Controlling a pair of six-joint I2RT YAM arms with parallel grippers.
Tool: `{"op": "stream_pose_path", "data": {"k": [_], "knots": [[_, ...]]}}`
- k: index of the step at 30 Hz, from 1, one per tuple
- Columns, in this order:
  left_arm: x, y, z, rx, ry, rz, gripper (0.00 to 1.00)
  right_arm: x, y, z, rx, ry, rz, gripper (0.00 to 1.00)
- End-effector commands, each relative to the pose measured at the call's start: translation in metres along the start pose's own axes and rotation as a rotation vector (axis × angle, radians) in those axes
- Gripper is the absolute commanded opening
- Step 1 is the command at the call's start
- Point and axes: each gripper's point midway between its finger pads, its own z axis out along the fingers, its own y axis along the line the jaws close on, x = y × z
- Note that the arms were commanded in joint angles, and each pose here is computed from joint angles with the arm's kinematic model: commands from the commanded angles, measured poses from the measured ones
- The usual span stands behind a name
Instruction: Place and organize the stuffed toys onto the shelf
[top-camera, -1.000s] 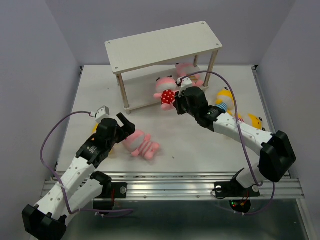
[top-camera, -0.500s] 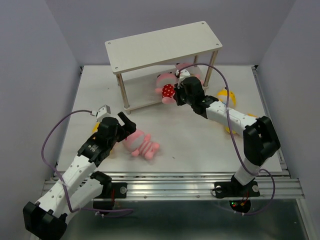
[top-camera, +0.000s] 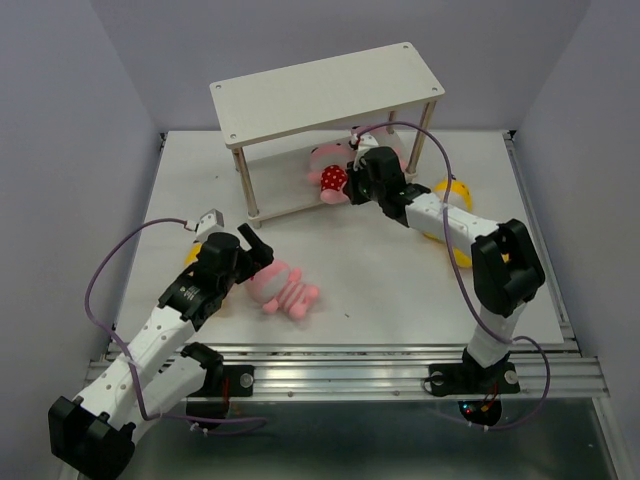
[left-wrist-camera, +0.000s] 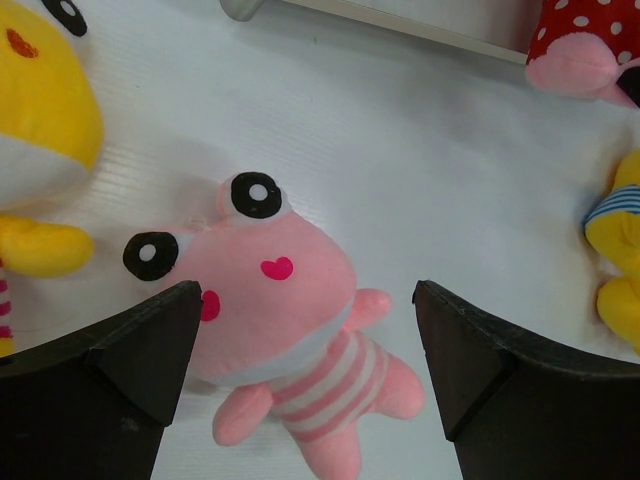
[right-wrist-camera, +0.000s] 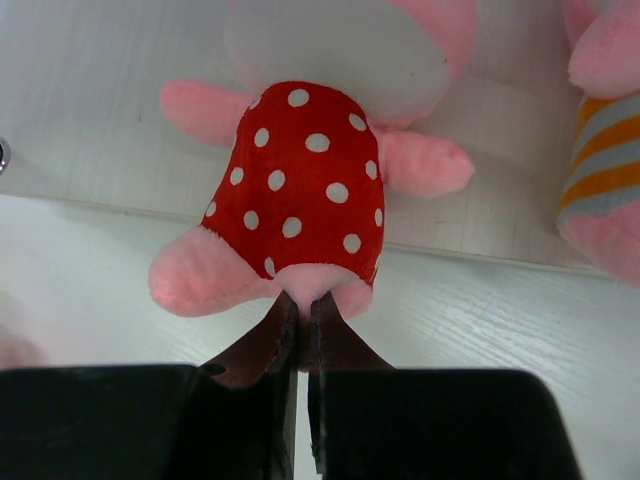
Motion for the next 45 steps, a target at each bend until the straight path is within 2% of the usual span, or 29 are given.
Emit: {"op": "stream_pose_path", "data": {"k": [1,24,28,30,35,45], "knots": [[-0.014,-0.010,-0.002,0.030,-0.042,-0.002,0.99,-0.048,0.006,0.003,-0.043,-0.131,0.026,0.01],[-0.016,-0.008,-0.005,0.026,-0.051,-0.006,0.99,-0.045,-0.012,0.028,-0.007,-0.129,0.066,0.02],[-0.016,-0.008,-0.005,0.022,-0.053,-0.006,0.99,-0.045,-0.012,0.027,-0.008,-0.131,0.072,0.18],[-0.016,-0.008,-0.005,0.021,-0.052,-0.007,0.99,-0.046,-0.012,0.027,-0.005,-0.133,0.071,0.21],[-0.016,-0.008,-0.004,0.017,-0.046,-0.008,0.99,-0.048,-0.014,0.024,0.005,-0.138,0.067,0.36],[-0.016,-0.009,-0.005,0.022,-0.045,-0.010,0.99,-0.056,-0.016,0.015,0.018,-0.158,0.061,0.51]]}}
